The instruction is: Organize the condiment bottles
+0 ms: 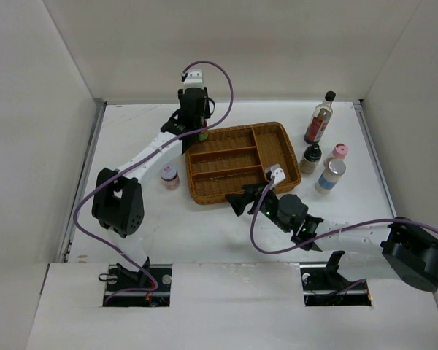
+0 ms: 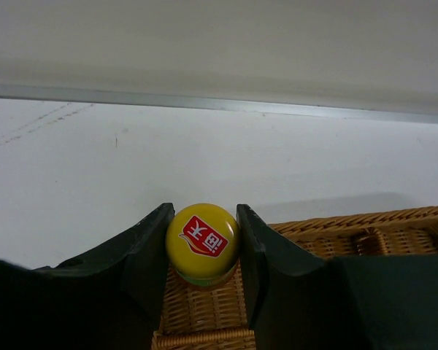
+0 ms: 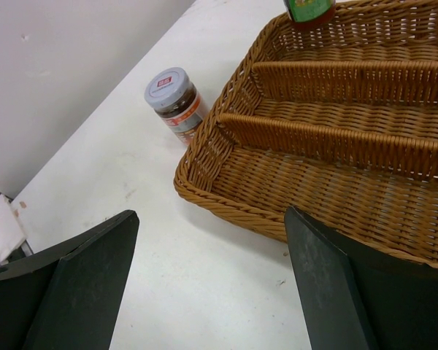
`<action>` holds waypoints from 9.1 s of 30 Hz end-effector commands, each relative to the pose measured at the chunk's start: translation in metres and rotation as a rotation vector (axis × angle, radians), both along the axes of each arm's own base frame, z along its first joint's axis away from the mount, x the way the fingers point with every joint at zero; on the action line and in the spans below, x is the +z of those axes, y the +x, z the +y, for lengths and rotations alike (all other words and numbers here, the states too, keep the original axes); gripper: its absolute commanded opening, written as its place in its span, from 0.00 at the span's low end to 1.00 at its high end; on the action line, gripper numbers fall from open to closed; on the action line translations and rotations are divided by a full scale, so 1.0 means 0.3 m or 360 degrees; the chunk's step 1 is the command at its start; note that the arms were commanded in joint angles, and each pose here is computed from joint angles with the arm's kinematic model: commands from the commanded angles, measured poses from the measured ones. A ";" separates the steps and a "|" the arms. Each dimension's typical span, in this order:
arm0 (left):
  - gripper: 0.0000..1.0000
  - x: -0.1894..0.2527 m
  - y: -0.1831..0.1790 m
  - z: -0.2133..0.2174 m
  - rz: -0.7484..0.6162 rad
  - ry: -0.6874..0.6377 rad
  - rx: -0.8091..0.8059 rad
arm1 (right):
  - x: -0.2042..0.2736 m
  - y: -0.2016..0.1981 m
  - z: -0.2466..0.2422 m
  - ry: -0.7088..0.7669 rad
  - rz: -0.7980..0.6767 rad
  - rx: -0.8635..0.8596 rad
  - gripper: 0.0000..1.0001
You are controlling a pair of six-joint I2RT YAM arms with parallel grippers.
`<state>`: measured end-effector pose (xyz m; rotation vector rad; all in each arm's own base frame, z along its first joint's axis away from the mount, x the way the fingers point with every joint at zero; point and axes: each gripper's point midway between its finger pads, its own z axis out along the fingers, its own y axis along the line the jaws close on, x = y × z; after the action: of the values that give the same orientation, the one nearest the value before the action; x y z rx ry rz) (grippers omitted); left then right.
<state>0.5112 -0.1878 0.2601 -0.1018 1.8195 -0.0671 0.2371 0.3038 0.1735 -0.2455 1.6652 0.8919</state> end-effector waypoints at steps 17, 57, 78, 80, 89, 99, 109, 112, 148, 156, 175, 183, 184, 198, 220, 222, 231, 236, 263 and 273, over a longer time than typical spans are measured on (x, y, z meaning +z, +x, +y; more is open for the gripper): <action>0.21 0.010 -0.017 -0.040 -0.0166 -0.0186 -0.0027 | 0.057 0.016 -0.015 0.0081 -0.0038 -0.0036 0.89; 0.83 -0.426 -0.523 0.341 0.0274 -0.0045 0.0354 | 0.054 0.027 -0.015 0.0079 -0.0028 -0.0043 0.97; 0.33 -0.277 -0.479 0.369 0.0059 -0.0138 0.0367 | 0.044 0.027 -0.017 0.0076 -0.0021 -0.0041 0.98; 0.33 -0.193 -0.482 0.343 -0.0022 -0.0173 0.0323 | 0.037 0.028 -0.012 0.0066 -0.0008 -0.0036 0.97; 0.32 -0.095 -0.455 0.054 -0.0086 -0.0263 0.0006 | 0.043 0.030 -0.011 0.0059 -0.0023 -0.0036 0.74; 0.32 -0.073 -0.342 -0.058 -0.0143 -0.0317 -0.0072 | 0.033 0.027 0.000 0.0026 -0.0011 -0.0016 0.35; 0.35 -0.297 -0.307 -0.091 0.0057 -0.0206 -0.0101 | 0.026 0.026 0.002 0.0028 -0.0006 -0.0014 0.35; 0.47 -0.354 -0.320 -0.096 0.0110 -0.0169 -0.0101 | 0.022 0.025 0.011 0.0016 0.0003 0.0003 0.18; 1.00 -0.216 -0.633 0.354 -0.0518 -0.0992 0.0305 | 0.264 0.149 -0.938 -0.0619 0.0436 -0.1667 1.00; 1.00 -0.281 -0.646 0.441 -0.0510 -0.0938 0.0442 | 0.176 0.213 -1.095 -0.0786 0.0546 -0.1811 1.00; 1.00 -0.310 -0.641 0.451 -0.0483 -0.0929 0.0474 | -0.021 0.407 -1.110 -0.0462 0.0649 -0.1779 1.00; 1.00 -0.315 -0.637 0.455 -0.0475 -0.0921 0.0483 | -0.086 0.382 -1.123 -0.0360 0.0685 -0.1847 0.59; 1.00 -0.317 -0.637 0.454 -0.0472 -0.0920 0.0481 | -0.079 0.365 -1.127 -0.0337 0.0666 -0.1861 0.55; 1.00 -0.326 -0.638 0.465 -0.0467 -0.0914 0.0498 | 0.340 0.171 -0.734 -0.0242 0.0268 -0.1288 0.46; 1.00 -0.358 -0.632 0.462 -0.0425 -0.0885 0.0508 | 0.360 0.268 0.321 -0.0196 0.0059 -0.0254 0.48; 1.00 -0.361 -0.631 0.460 -0.0420 -0.0883 0.0506 | 0.314 0.269 0.350 -0.0234 0.0059 -0.0245 0.48; 1.00 -0.362 -0.630 0.455 -0.0414 -0.0884 0.0495 | 0.117 0.242 0.435 -0.0471 0.0056 -0.0232 0.58; 1.00 -0.359 -0.630 0.457 -0.0419 -0.0886 0.0496 | 0.120 0.229 0.432 -0.0495 0.0056 -0.0233 0.80; 1.00 -0.368 -0.623 0.447 -0.0398 -0.0886 0.0485 | 0.446 0.792 -0.984 -0.0626 0.0108 -0.1718 0.98; 1.00 -0.379 -0.618 0.449 -0.0382 -0.0878 0.0494 | 0.382 1.052 -1.079 -0.0682 0.0154 -0.1718 0.97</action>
<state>0.3192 -0.0511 0.1296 -0.7190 1.5423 -0.3010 0.5358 -0.0211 0.2631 0.4276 1.7827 -0.2964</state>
